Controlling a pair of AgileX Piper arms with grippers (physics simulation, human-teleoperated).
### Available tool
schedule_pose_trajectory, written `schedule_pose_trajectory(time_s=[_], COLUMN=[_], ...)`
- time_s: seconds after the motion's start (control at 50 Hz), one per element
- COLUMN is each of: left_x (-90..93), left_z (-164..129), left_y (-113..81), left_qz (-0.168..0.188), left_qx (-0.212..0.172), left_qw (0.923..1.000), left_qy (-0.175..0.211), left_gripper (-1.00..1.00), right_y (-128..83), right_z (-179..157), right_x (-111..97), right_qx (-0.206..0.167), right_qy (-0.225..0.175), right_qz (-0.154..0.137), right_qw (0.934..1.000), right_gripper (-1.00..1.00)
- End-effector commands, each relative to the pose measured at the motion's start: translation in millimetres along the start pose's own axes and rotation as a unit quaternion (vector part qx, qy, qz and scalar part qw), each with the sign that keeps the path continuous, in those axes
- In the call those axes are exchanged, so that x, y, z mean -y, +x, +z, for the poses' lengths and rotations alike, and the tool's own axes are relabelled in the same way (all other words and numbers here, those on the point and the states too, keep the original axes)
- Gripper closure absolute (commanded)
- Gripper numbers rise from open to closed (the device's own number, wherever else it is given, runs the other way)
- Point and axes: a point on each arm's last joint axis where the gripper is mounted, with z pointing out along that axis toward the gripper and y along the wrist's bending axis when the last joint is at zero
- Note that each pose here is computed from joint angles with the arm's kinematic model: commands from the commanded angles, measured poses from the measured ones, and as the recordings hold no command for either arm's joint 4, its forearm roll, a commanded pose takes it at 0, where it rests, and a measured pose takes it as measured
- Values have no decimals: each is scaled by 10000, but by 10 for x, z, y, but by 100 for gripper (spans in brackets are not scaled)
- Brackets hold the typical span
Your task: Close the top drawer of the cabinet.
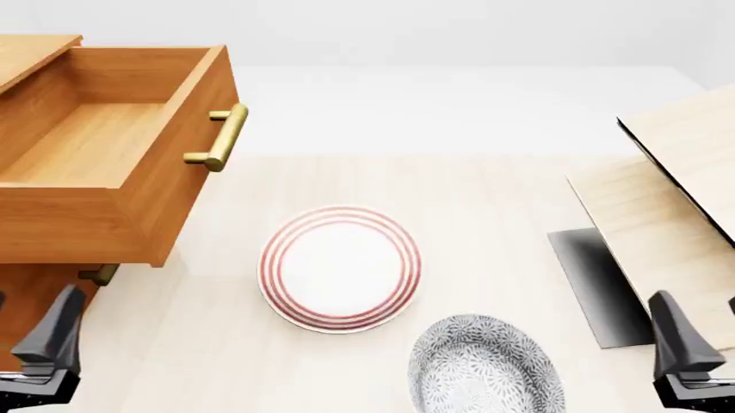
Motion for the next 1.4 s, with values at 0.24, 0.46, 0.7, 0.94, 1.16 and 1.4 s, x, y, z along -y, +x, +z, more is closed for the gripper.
schedule_pose_trajectory(time_s=[0.24, 0.46, 0.7, 0.94, 1.16, 1.4], left_x=[-5, 5, 11, 14, -1, -23], left_z=[-41, -89, -242, -370, -496, -559], left_y=[-154, -437, -953, -1237, -1464, -1568], left_qz=[12, -80, -84, -64, 10, 213], left_qx=[193, 616, 1211, 1508, 1764, 1911], left_qw=[9998, 9981, 9925, 9875, 9826, 9763], left_qy=[-56, 45, 163, 450, 579, 996], left_gripper=[-100, -100, -100, -100, -100, -100], right_y=[-18, -17, -18, -18, -18, -24], right_z=[2, 3, 3, 2, 2, 6], right_x=[-8, -8, -8, -8, -8, -8], right_qx=[28, 28, 28, 29, 29, 30], right_qy=[-69, -70, -70, -70, -70, -69], right_qz=[-89, -90, -91, -91, -91, -91], right_qw=[9999, 9999, 9999, 9999, 9999, 9999], right_gripper=[-100, -100, -100, -100, -100, -100])
